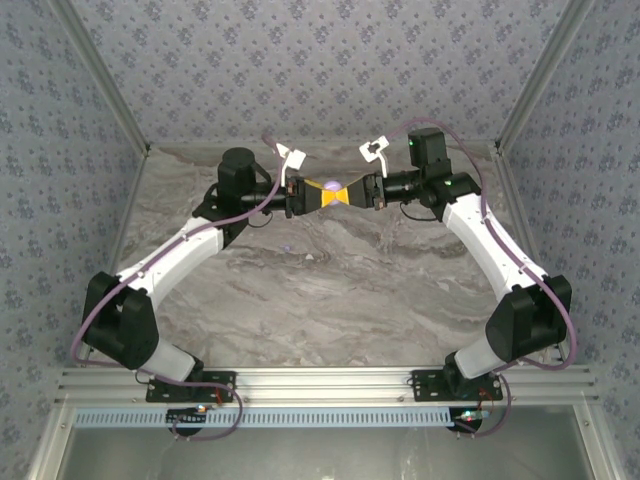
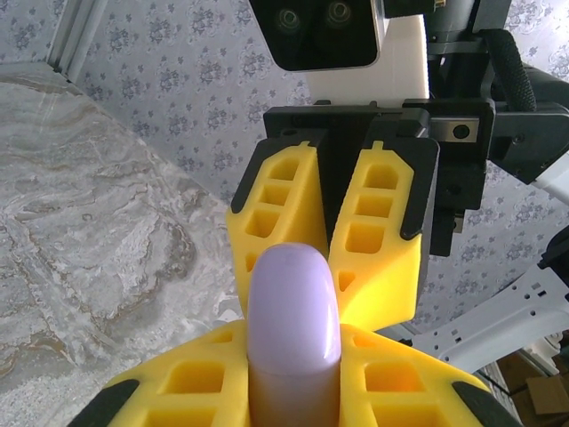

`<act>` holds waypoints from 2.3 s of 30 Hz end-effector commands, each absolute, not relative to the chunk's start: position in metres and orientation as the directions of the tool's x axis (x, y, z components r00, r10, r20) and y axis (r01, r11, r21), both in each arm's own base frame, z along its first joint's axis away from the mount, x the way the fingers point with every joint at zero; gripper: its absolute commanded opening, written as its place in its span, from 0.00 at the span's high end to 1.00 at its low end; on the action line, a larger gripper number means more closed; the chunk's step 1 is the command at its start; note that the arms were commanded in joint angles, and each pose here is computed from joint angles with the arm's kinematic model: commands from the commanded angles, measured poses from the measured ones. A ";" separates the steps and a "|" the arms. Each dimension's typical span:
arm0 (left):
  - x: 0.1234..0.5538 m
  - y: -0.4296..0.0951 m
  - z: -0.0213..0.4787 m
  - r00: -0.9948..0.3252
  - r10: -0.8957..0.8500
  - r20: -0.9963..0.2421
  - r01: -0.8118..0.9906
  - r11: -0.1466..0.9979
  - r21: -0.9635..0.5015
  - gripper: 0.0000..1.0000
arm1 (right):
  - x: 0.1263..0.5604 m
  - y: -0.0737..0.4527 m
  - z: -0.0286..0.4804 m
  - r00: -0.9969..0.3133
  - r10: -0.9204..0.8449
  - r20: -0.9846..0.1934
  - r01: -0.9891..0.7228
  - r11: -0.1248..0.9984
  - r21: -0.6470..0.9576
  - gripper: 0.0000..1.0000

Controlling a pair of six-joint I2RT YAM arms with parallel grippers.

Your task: Insert the wireless bluetooth earbuds into the charging case

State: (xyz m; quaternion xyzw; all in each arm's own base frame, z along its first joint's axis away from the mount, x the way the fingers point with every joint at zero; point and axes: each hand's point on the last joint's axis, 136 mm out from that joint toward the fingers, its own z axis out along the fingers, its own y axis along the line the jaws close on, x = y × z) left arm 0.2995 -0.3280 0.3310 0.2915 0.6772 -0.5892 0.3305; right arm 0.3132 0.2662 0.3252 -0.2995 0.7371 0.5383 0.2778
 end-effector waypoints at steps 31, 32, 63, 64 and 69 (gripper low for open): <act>0.287 -0.323 0.354 -0.554 -0.002 -0.833 0.823 0.152 -0.548 0.70 | 0.299 0.271 0.340 -0.626 -0.184 -0.758 -0.777 0.232 0.586 0.83; 0.287 -0.323 0.355 -0.552 -0.004 -0.834 0.824 0.151 -0.546 0.71 | 0.299 0.271 0.340 -0.625 -0.185 -0.759 -0.778 0.231 0.585 0.83; 0.288 -0.327 0.353 -0.556 -0.003 -0.831 0.821 0.152 -0.550 0.82 | 0.288 0.279 0.337 -0.617 -0.221 -0.755 -0.787 0.189 0.587 0.82; 0.288 -0.327 0.352 -0.556 -0.002 -0.831 0.821 0.154 -0.549 0.85 | 0.288 0.278 0.337 -0.618 -0.220 -0.755 -0.786 0.194 0.587 0.82; 0.293 -0.324 0.343 -0.552 0.013 -0.834 0.817 0.210 -0.537 0.88 | 0.294 0.274 0.336 -0.617 -0.213 -0.757 -0.784 0.252 0.568 0.68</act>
